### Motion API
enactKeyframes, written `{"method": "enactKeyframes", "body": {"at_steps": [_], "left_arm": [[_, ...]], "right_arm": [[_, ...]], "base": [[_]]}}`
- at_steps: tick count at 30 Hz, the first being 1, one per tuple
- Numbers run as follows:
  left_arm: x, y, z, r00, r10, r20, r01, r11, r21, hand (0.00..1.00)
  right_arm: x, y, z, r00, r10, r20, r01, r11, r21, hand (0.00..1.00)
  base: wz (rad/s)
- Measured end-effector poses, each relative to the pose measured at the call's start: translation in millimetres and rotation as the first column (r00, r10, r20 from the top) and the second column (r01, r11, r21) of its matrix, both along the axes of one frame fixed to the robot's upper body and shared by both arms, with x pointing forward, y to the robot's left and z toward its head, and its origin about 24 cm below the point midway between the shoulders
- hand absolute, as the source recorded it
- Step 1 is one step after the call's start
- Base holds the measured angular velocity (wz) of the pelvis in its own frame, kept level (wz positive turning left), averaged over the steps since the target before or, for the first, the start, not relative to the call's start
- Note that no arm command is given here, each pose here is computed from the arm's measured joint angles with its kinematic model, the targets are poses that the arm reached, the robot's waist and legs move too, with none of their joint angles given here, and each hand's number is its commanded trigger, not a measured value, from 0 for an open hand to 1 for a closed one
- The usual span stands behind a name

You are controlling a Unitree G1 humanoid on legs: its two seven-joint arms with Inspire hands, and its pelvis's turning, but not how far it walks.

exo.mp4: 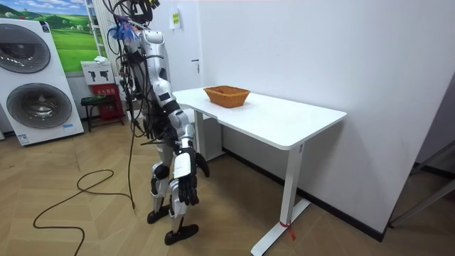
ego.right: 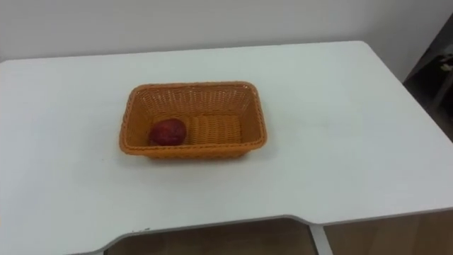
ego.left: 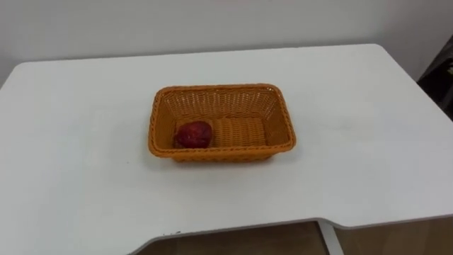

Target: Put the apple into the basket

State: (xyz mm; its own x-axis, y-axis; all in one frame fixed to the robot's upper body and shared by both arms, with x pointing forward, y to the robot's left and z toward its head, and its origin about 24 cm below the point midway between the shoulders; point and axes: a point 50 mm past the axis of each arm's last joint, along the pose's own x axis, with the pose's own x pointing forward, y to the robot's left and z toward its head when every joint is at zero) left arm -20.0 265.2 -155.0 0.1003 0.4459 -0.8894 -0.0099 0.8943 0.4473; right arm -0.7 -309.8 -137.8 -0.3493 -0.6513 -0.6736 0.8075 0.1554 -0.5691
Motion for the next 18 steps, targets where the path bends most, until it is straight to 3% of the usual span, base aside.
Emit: {"method": "enactKeyframes", "body": {"at_steps": [7,10,18], "left_arm": [[2.6,-6.9,-2.9,1.0,-0.007,-0.011,0.007,0.999,-0.047,0.0],[8.2,-7.4,-3.5,1.0,-0.01,-0.004,0.01,0.999,-0.05,0.0],[2.3,-12.1,-6.2,0.998,0.0,-0.062,-0.004,0.998,-0.066,0.0]], "right_arm": [[-12.9,35.9,-20.6,0.952,0.305,-0.002,-0.292,0.915,0.279,0.0],[-7.6,44.0,-24.4,0.907,0.42,0.031,-0.404,0.847,0.344,0.0],[0.7,54.6,-28.9,0.833,0.542,0.113,-0.531,0.725,0.438,0.0]], "base": [[0.0],[0.02],[0.0]]}}
